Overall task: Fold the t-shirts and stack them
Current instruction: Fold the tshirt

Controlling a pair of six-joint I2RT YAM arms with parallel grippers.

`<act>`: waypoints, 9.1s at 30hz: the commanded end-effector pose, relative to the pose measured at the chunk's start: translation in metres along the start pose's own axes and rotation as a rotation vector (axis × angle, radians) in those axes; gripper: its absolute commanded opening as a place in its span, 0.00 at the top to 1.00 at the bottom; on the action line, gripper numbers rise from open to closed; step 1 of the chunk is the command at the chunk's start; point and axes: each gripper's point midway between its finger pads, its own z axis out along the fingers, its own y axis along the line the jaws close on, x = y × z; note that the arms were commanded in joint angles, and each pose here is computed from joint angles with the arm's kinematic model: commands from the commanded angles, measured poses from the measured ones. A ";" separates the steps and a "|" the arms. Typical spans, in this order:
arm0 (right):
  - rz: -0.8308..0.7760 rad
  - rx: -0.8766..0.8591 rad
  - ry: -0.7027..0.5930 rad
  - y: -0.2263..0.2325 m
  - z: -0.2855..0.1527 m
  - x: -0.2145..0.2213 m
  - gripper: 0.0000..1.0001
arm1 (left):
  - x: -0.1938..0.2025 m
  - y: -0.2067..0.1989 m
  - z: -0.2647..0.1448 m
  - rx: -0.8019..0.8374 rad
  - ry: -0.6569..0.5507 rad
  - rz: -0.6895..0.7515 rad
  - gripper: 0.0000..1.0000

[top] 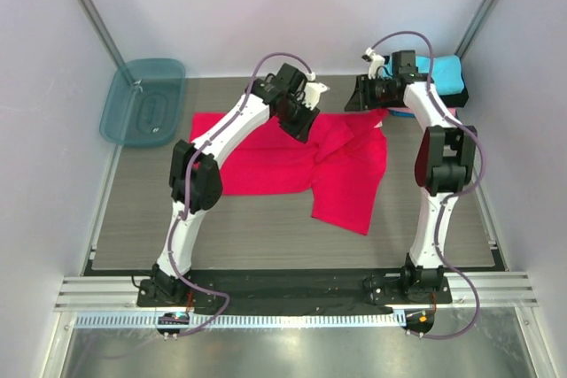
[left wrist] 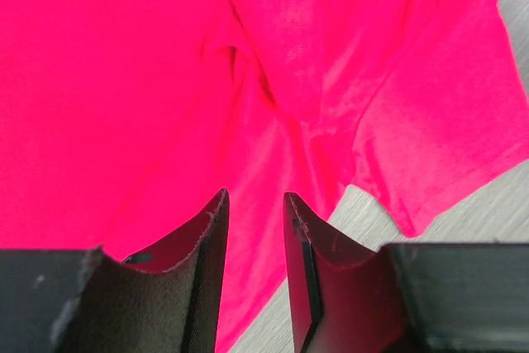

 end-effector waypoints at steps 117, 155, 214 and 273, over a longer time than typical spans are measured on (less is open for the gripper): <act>0.105 0.283 0.304 -0.100 -0.025 0.099 0.64 | 0.185 0.238 -0.028 -0.348 0.324 -0.342 0.56; -0.054 0.249 0.295 0.019 -0.152 0.122 0.64 | 0.178 0.089 -0.105 -0.184 0.202 -0.365 0.64; -0.010 0.155 0.332 0.018 -0.137 0.159 0.72 | 0.234 0.118 -0.077 -0.220 0.397 -0.360 0.75; -0.162 0.245 0.132 -0.047 -0.054 0.028 0.69 | 0.209 0.144 -0.138 -0.276 0.324 -0.248 0.75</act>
